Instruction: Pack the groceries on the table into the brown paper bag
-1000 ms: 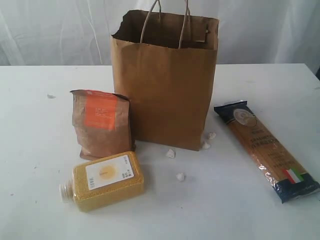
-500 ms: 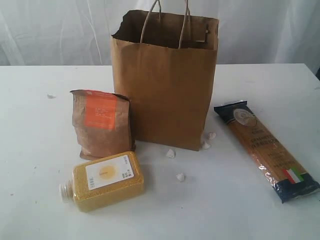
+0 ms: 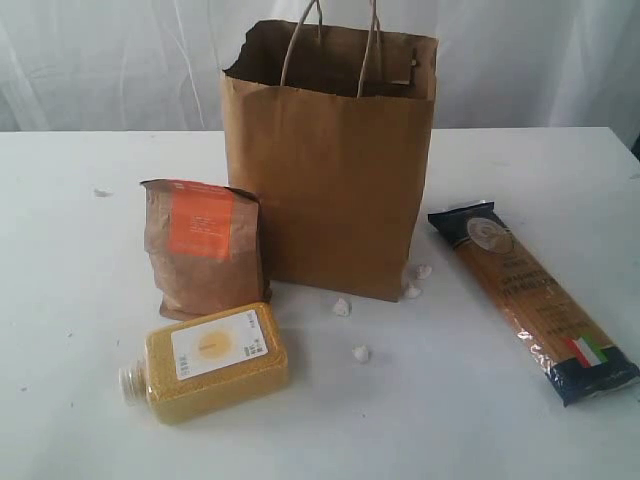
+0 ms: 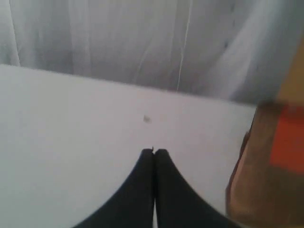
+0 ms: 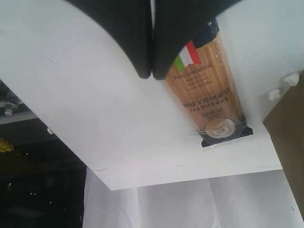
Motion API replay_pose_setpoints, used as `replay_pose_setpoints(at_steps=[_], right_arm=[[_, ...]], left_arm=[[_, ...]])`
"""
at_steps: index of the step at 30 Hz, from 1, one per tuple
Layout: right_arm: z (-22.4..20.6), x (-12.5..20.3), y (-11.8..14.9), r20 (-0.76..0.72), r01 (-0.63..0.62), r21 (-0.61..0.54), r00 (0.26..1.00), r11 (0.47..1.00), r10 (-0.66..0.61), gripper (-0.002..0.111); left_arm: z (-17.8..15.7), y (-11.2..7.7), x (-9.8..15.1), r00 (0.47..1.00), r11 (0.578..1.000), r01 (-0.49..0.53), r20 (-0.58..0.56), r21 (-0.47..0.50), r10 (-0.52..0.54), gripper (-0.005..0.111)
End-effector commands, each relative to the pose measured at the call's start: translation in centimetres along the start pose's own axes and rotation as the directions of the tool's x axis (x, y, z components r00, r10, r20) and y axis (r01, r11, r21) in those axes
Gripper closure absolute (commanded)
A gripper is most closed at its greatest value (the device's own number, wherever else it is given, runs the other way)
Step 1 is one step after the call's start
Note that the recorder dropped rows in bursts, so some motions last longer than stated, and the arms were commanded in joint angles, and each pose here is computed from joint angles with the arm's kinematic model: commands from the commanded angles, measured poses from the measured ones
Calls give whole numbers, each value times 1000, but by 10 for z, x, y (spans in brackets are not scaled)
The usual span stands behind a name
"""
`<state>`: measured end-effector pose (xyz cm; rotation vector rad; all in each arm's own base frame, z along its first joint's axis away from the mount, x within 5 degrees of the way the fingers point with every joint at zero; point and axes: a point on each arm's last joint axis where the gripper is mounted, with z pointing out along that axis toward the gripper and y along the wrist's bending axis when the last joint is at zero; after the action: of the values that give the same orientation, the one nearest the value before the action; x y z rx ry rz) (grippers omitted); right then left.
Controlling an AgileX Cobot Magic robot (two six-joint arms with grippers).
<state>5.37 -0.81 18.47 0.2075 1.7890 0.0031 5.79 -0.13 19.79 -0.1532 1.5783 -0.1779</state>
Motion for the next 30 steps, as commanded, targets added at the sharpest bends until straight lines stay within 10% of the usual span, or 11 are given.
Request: replay_pose_setpoints(at_steps=[1, 4, 8, 17, 25, 30], right_arm=[[0, -1, 0, 11, -3, 1, 1000, 1000, 3, 108], [0, -1, 0, 9, -3, 2, 1000, 1000, 3, 108], [0, -1, 0, 9, -2, 0, 1000, 1000, 2, 108], [0, -1, 0, 9, -2, 0, 1000, 1000, 2, 108], [0, -1, 0, 9, -2, 0, 1000, 1000, 2, 108], [0, -1, 0, 9, -2, 0, 1000, 1000, 2, 108]], left_arm=[[-8, -2, -36, 915, 995, 78, 392, 66, -98, 107], [-18, -3, -54, 802, 996, 42, 592, 81, -83, 107], [-22, -6, -68, 784, 999, -36, 620, 19, 17, 107], [9, -13, -89, 841, 903, -405, 330, -143, 429, 107], [57, -8, -65, 894, 896, -438, 71, -75, 443, 107], [72, -12, -66, 972, 979, -202, 121, -22, 203, 107]])
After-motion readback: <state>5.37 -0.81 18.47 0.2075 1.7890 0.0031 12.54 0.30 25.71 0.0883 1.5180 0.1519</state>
